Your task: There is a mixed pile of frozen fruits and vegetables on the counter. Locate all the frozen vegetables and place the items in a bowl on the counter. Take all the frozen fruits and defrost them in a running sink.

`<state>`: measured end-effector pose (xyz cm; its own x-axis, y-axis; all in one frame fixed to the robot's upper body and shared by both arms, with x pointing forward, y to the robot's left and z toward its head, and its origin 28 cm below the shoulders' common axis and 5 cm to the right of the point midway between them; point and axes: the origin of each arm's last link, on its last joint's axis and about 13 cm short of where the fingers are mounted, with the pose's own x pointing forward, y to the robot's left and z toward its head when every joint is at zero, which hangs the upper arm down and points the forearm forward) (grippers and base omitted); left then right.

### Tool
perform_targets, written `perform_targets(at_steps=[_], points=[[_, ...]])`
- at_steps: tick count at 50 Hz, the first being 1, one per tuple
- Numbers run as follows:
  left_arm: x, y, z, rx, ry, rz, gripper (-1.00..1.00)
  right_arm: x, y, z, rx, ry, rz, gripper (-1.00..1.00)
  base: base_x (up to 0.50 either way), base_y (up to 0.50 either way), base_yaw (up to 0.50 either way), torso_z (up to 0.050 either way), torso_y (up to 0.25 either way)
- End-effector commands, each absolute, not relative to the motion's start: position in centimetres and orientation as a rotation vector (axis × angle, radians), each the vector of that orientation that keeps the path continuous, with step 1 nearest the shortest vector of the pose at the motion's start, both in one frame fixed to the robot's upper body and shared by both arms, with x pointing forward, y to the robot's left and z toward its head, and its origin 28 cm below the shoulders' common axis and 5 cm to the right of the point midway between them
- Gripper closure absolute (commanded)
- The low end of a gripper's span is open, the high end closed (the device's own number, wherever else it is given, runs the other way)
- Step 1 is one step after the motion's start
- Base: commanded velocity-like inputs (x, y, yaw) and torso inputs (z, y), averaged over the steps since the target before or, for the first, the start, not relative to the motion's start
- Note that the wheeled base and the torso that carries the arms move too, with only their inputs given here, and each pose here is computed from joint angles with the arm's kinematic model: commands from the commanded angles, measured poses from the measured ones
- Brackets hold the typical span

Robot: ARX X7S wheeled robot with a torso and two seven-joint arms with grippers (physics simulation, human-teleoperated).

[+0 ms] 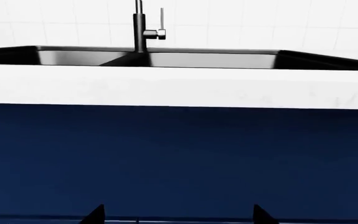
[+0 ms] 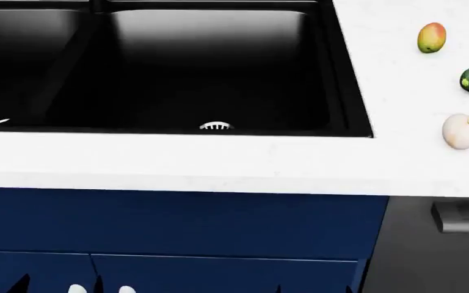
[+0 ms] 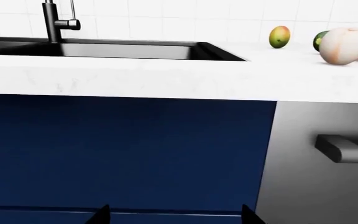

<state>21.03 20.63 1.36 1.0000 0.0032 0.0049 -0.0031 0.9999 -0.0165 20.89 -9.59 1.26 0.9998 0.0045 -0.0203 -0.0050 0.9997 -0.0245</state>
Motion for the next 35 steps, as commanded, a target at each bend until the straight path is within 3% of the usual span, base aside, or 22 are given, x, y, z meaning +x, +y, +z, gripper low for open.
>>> perform_targets(at_steps=[1,25,35], points=[[21.13,20.62,1.32,-0.024,0.008,0.013,-1.00,20.85,-9.60,1.31,-0.030,0.022,-0.001,-1.00,0.00,0.00,0.00,0.000,0.000],[20.95,20.78,1.34,-0.013,0.008,0.017,-1.00,20.97,-9.63,1.24,-0.014,0.041,-0.013,-1.00,0.00,-0.17,0.00,0.000,0.000],[21.09,20.67,1.41,-0.012,0.002,0.024,-1.00,20.94,-9.64,1.27,-0.013,0.041,-0.015,-1.00,0.00,-0.37,0.00,0.000,0.000]])
